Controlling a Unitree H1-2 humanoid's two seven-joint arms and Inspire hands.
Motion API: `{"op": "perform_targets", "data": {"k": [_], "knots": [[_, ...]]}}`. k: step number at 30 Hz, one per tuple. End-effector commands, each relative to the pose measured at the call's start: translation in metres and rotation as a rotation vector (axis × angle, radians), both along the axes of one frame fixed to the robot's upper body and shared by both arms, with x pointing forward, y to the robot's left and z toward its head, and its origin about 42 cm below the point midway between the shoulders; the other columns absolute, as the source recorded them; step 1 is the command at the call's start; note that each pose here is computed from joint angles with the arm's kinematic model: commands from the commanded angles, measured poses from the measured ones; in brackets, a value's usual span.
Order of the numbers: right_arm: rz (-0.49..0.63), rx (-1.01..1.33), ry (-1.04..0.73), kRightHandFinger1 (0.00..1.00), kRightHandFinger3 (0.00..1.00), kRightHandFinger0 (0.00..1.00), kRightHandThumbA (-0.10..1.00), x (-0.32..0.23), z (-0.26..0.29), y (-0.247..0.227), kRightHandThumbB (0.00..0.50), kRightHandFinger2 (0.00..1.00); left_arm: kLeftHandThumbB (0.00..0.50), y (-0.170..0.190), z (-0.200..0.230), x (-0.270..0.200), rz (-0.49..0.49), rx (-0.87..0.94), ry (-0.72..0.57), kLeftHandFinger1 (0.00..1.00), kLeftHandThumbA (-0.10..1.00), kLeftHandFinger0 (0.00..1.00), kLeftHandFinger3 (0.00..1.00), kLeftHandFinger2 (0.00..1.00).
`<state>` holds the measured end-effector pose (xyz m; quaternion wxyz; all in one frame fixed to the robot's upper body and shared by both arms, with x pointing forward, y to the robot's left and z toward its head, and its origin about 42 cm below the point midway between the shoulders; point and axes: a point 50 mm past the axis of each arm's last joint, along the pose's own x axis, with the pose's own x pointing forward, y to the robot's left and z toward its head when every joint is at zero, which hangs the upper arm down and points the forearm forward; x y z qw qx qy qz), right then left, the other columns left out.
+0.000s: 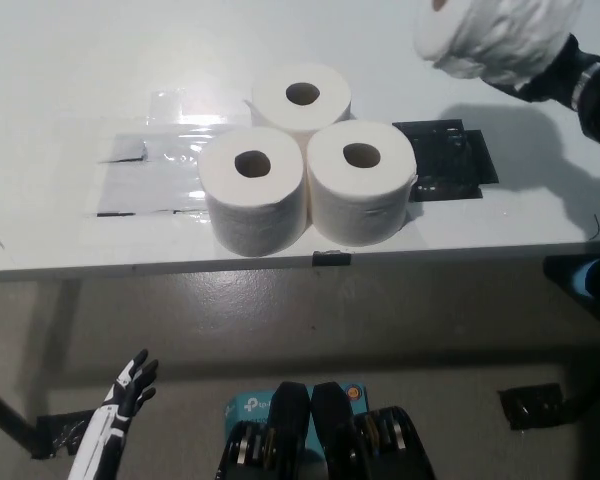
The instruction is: A few rolls of toilet paper are kept infront of the robot and the robot uses its right hand to lift one of the rolls and and places it on top of the other rolls to stack it.
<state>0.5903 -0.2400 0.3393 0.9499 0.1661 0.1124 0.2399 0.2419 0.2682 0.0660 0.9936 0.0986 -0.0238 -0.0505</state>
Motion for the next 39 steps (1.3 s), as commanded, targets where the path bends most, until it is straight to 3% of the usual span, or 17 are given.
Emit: {"op": "perform_targets", "data": {"k": [1,5,9,14,17,22,23,27,31,34,39], "knots": [[-0.005,-0.086,-0.138,0.00,0.00,0.00,0.94,0.009,0.056,0.024,0.045,0.00,0.203,0.001,0.009,0.000,-0.009,0.022,-0.039,1.00,1.00,1.00,1.00,1.00],[-0.023,-0.167,-0.114,0.00,0.00,0.00,0.82,0.010,0.052,0.044,0.075,0.00,0.186,0.000,0.007,-0.004,-0.015,0.012,-0.036,1.00,1.00,1.00,1.00,1.00],[-0.037,-0.262,-0.121,0.00,0.00,0.00,0.82,0.011,0.053,0.059,0.092,0.00,0.214,-0.001,0.008,0.000,-0.015,0.011,-0.036,1.00,1.00,1.00,1.00,1.00],[-0.054,-0.340,-0.128,0.00,0.00,0.00,0.77,0.011,0.051,0.071,0.089,0.00,0.191,-0.001,0.010,-0.001,-0.023,0.022,-0.030,1.00,1.00,1.00,1.00,1.00],[-0.072,-0.376,-0.142,0.00,0.20,0.00,0.73,0.012,0.048,0.077,0.130,0.00,0.182,0.000,0.011,0.000,-0.025,0.023,-0.035,1.00,1.00,1.00,1.00,1.00],[-0.085,-0.440,-0.181,0.00,0.06,0.00,0.72,0.012,0.047,0.084,0.104,0.00,0.190,0.000,0.013,0.000,-0.026,0.020,-0.039,1.00,1.00,1.00,1.00,1.00],[-0.092,-0.445,-0.184,0.00,0.11,0.00,0.71,0.012,0.048,0.086,0.099,0.00,0.189,0.000,0.013,0.000,-0.028,0.025,-0.038,1.00,1.00,1.00,1.00,1.00],[-0.108,-0.536,-0.221,0.00,0.07,0.00,0.75,0.013,0.054,0.085,0.110,0.00,0.192,-0.001,0.012,0.001,-0.029,0.027,-0.041,1.00,1.00,1.00,1.00,1.00],[-0.110,-0.646,-0.268,0.00,0.11,0.00,0.81,0.014,0.058,0.085,0.095,0.00,0.194,0.000,0.013,0.002,-0.029,0.026,-0.038,1.00,1.00,1.00,1.00,1.00],[-0.121,-0.742,-0.304,0.00,0.05,0.00,0.80,0.014,0.059,0.088,0.058,0.00,0.211,-0.001,0.015,0.001,-0.025,0.027,-0.026,1.00,1.00,1.00,1.00,1.00],[-0.116,-0.771,-0.326,0.00,0.00,0.00,0.82,0.014,0.061,0.090,0.038,0.00,0.221,-0.001,0.014,0.001,-0.023,0.036,-0.024,1.00,1.00,1.00,1.00,1.00]]}}
